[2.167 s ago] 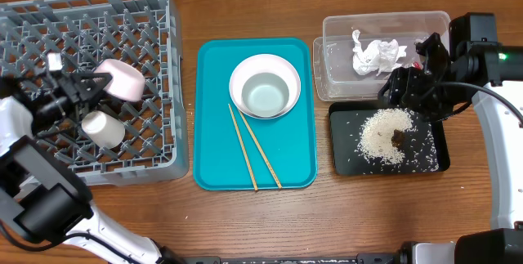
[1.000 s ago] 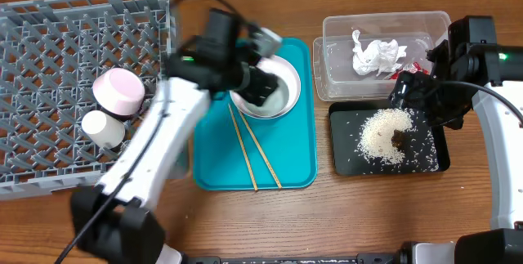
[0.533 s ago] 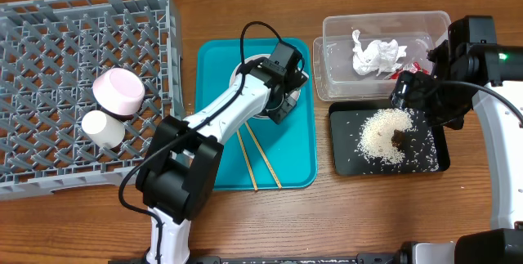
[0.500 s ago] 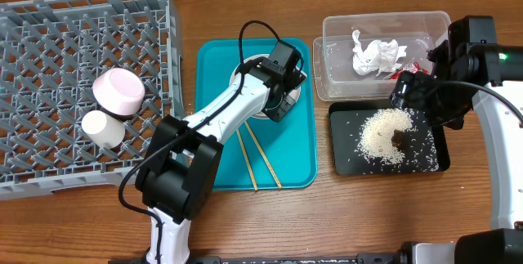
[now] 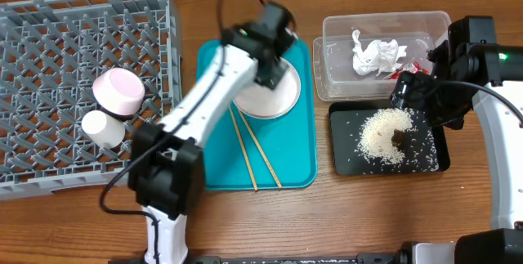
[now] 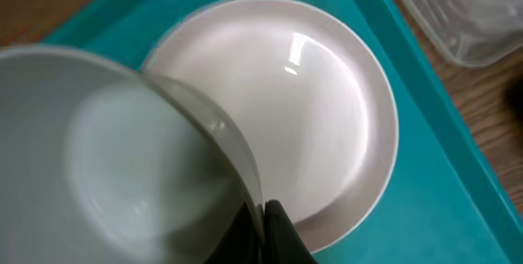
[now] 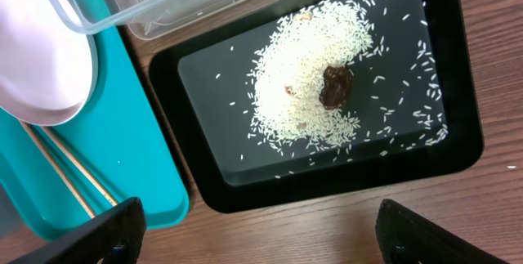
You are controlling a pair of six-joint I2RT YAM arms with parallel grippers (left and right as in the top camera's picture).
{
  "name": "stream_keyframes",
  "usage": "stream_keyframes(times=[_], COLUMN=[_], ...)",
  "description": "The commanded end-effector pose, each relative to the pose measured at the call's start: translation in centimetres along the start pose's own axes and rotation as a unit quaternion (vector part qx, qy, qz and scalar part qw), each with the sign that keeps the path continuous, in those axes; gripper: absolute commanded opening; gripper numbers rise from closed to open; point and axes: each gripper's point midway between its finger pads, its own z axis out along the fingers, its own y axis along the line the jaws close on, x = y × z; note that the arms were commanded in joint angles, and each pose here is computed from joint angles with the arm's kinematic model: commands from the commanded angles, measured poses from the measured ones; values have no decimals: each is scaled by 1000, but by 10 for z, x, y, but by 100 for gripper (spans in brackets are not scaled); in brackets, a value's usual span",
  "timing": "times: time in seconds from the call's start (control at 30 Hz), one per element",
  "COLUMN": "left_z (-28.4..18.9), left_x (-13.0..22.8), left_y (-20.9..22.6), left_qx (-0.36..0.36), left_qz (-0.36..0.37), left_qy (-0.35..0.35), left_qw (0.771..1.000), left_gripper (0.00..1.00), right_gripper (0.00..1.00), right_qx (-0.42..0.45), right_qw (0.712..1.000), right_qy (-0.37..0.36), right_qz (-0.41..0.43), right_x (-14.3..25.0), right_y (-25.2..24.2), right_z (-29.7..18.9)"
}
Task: Sort waste into correct bins and load items into the dishwasher
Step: 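Carry the grey bowl with the left gripper and set it in the rack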
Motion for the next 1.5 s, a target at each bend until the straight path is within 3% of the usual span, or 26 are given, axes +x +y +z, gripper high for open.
stream_keyframes(times=[0.0, 0.23, 0.47, 0.63, 0.97, 1.3, 1.47], left_z=[-74, -113, -138, -121, -65, -55, -45], left_x=[-30, -16, 14, 28, 38, 82, 104], left_y=[67, 159, 236, 259, 279, 325, 339], left_qx=[28, 169, 233, 271, 416, 396, 360], left_qz=[-93, -199, -261, -285, -293, -351, -392], left_qy=[-99, -188, -265, -273, -315, -323, -298], left_qw=[990, 947, 899, 878, 801, 785, 793], left_gripper=[4, 4, 4, 4, 4, 4, 9], right_gripper=[91, 91, 91, 91, 91, 91, 91], right_qx=[1, 8, 8, 8, 8, 8, 8], right_qw=[1000, 1000, 1000, 1000, 1000, 1000, 1000], right_qy=[-11, -12, -12, -12, -12, -12, -12], right_qz=[2, -2, -2, -2, -2, -2, -1], right_x=[-4, -4, -4, -4, -4, -4, -4], right_y=[0, -3, -3, -3, -3, -3, -3], right_z=[-5, -5, -5, -5, -5, -5, -5])
